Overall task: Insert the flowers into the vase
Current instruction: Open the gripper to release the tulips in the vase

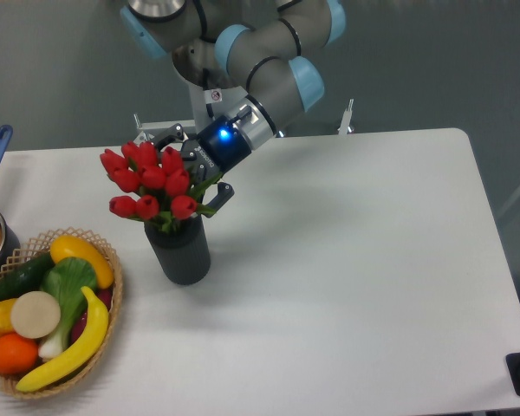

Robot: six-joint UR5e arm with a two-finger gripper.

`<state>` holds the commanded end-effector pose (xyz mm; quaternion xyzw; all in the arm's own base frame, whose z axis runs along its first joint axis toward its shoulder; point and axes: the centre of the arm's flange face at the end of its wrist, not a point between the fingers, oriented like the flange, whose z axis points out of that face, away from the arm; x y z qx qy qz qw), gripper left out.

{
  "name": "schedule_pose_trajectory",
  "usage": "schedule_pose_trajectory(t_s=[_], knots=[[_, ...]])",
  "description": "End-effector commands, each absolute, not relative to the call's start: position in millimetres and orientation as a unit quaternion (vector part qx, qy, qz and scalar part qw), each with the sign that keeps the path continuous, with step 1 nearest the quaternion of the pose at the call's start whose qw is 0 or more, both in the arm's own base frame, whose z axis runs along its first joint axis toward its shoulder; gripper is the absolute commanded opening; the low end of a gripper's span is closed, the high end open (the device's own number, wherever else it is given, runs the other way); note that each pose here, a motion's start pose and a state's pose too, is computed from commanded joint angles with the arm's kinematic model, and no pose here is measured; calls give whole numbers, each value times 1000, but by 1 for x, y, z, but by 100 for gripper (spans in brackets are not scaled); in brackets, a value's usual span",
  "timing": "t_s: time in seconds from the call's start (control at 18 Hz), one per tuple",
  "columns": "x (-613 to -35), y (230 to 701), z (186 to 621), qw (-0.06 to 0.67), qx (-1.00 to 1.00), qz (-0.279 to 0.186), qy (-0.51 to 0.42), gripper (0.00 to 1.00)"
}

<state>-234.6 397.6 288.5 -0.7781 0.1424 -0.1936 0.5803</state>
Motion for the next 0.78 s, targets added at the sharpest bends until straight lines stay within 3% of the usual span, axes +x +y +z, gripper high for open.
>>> schedule_pose_trajectory(t_s=[0.78], knots=[[-239, 386, 284, 546, -809, -171, 136, 100]])
